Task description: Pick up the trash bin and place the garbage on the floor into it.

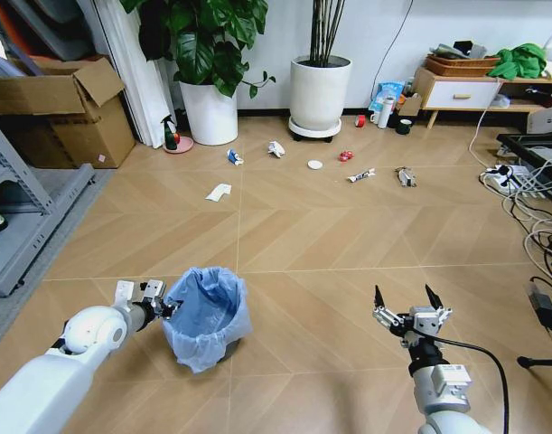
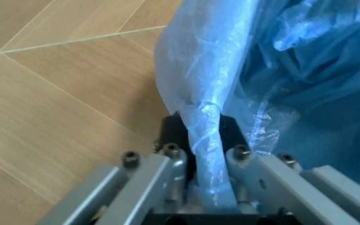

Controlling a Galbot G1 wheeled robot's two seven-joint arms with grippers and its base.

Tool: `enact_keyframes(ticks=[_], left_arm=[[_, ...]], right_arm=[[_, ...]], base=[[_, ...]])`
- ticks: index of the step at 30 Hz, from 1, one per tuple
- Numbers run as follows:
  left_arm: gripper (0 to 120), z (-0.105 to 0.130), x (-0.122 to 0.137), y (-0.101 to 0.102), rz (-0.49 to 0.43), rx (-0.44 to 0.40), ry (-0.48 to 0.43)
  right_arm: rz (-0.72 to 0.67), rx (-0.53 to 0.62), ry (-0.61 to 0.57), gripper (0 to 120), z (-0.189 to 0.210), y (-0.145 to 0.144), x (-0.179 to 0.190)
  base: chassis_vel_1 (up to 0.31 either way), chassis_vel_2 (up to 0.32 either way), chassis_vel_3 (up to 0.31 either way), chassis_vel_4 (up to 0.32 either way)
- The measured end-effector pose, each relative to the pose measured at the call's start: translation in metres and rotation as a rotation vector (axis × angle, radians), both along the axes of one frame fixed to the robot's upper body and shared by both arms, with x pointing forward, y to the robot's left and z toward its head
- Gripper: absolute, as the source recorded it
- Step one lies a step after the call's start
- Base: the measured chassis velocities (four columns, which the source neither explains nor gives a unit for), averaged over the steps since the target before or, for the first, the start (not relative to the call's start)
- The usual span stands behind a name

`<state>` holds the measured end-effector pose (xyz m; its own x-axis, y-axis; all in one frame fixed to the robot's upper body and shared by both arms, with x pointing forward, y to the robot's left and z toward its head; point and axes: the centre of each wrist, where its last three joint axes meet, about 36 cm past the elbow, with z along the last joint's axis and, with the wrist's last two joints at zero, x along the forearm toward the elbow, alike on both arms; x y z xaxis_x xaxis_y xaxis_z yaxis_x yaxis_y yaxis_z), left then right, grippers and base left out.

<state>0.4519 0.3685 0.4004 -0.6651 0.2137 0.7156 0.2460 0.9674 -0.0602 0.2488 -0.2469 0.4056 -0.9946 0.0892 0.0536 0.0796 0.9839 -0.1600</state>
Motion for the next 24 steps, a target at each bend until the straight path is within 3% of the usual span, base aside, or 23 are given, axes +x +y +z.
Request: enact_keyframes(ticks=[1,11,17,21,24], left_arm=[[0,0.001,0.000,0.000,0.000,-0.002,-0.004],[0,0.010,-0.011,-0.001,0.010,-0.025,-0.041],[0,0.029,-0.025,-0.007,0.064,-0.055,-0.121],[0,0.044,-0.033,-0.014,0.152,-0.061,-0.204],[0,0.055,-0.042,-0.024,0.240,-0.053,-0.325]], right_arm=[[0.000,0.000,0.001,100,0.001,-0.001,0.000],[-0.012,0.006,-0.007,100,0.008,-0.003,0.002],[-0.038,0.018,-0.030,100,0.020,-0.010,0.005],[-0.068,0.022,-0.045,100,0.030,-0.017,0.007],[-0.086,0.017,-0.054,100,0.038,-0.023,0.006]], base=[[0.000,0.000,0.000,0.000],[0.000,0.000,0.000,0.000],[0.000,0.000,0.000,0.000],[0.000,0.000,0.000,0.000],[0.000,0.000,0.000,0.000]])
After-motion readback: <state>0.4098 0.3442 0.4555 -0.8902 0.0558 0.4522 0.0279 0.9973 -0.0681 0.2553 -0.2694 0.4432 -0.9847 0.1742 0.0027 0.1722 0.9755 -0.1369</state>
